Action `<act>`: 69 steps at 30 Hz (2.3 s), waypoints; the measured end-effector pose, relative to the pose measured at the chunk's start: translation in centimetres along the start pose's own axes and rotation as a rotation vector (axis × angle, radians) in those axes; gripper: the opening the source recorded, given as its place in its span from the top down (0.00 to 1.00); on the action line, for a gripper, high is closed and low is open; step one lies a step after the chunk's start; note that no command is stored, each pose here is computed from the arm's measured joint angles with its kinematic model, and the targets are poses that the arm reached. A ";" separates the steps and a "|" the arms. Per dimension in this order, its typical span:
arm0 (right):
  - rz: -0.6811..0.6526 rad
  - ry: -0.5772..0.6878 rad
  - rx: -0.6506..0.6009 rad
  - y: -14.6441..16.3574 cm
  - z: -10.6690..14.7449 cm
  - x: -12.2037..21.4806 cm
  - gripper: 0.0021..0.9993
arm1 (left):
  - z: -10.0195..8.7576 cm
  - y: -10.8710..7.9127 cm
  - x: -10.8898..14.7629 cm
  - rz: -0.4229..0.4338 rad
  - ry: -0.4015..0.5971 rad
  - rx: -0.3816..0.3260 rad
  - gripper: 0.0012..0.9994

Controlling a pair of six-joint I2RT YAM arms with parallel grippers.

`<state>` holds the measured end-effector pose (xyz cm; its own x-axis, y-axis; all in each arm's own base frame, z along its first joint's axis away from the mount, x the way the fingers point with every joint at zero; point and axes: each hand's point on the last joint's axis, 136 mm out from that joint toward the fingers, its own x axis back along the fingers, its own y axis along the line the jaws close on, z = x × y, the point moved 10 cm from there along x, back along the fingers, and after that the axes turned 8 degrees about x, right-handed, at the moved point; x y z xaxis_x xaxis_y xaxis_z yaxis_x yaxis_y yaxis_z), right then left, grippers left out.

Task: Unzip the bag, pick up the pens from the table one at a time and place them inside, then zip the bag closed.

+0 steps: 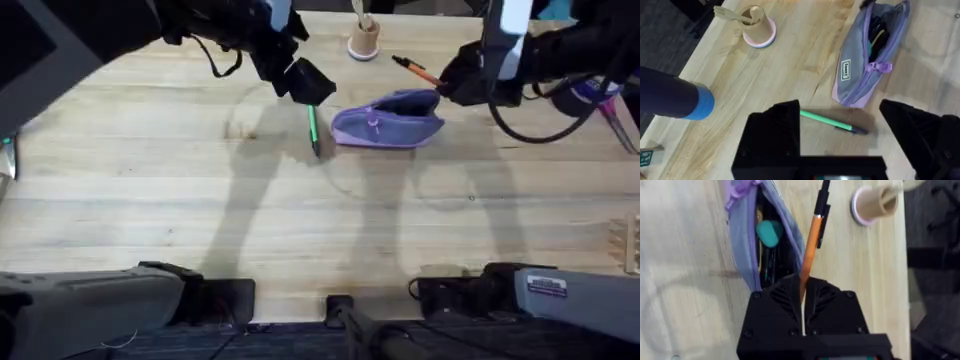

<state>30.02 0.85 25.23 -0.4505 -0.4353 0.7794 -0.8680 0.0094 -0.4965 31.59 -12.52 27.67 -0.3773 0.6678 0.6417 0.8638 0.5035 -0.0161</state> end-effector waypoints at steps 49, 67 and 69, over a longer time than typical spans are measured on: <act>-0.247 -0.066 0.097 1.6 2.2 -8.1 0.43 | 0.0 0.0 0.0 0.001 0.001 0.001 0.01; -0.237 -0.117 0.162 1.2 -0.9 -9.5 0.00 | 0.0 0.0 0.0 0.001 0.001 0.001 0.01; -0.231 -0.138 0.152 1.2 -1.4 -9.6 0.00 | 0.0 0.0 0.0 0.001 0.001 0.001 0.01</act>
<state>33.07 6.32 17.68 -0.2033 -0.5288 0.8240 -0.8983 -0.2341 -0.3718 31.57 -12.51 27.66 -0.3763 0.6675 0.6425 0.8638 0.5035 -0.0172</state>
